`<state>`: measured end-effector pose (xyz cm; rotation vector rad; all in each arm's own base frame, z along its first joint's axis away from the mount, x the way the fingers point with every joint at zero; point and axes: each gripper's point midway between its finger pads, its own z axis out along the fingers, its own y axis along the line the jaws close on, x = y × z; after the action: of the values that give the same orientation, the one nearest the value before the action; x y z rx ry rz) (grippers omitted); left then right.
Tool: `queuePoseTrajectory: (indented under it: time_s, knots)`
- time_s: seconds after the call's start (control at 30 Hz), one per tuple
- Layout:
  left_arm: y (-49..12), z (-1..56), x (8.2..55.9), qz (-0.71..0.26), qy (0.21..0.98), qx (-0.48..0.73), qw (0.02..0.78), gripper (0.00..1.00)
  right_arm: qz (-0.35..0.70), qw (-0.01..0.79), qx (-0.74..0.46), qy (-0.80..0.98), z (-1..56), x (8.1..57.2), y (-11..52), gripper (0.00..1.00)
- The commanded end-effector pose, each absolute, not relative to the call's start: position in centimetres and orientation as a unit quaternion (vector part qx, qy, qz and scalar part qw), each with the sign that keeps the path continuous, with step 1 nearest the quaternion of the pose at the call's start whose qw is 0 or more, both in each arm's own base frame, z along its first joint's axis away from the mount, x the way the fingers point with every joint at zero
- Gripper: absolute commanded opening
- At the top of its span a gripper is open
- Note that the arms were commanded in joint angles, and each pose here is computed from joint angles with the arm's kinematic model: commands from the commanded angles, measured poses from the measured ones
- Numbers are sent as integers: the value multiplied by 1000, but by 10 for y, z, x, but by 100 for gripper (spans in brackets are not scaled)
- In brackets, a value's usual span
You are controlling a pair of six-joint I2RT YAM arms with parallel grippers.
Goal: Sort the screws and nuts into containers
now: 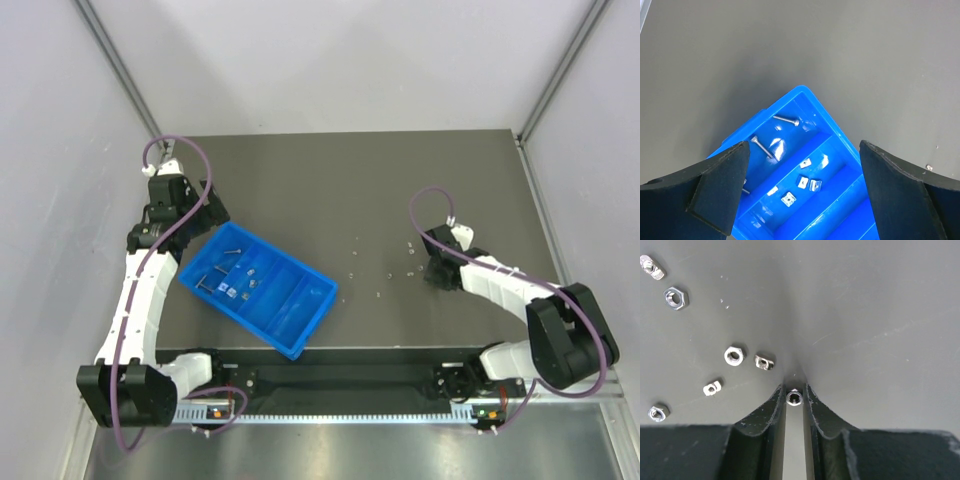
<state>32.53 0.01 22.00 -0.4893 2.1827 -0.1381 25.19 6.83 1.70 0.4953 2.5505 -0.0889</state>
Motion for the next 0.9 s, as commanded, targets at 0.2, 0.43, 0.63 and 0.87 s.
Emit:
queuePoseTrajectory:
  time_s: [0.2, 0.43, 0.63, 0.87]
  knots:
    - [-1, 236, 334, -63, 863, -196, 462, 95, 1, 262, 167, 951, 54, 248, 84, 7]
    - [6, 230, 335, -48, 859, -212, 464, 95, 43, 316, 45, 947, 118, 276, 181, 6]
    - [18, 220, 332, -21, 854, -235, 465, 96, 91, 356, -96, 925, 167, 300, 313, 6]
    - [35, 231, 329, 18, 834, -251, 492, 97, 142, 362, -209, 897, 182, 295, 431, 6]
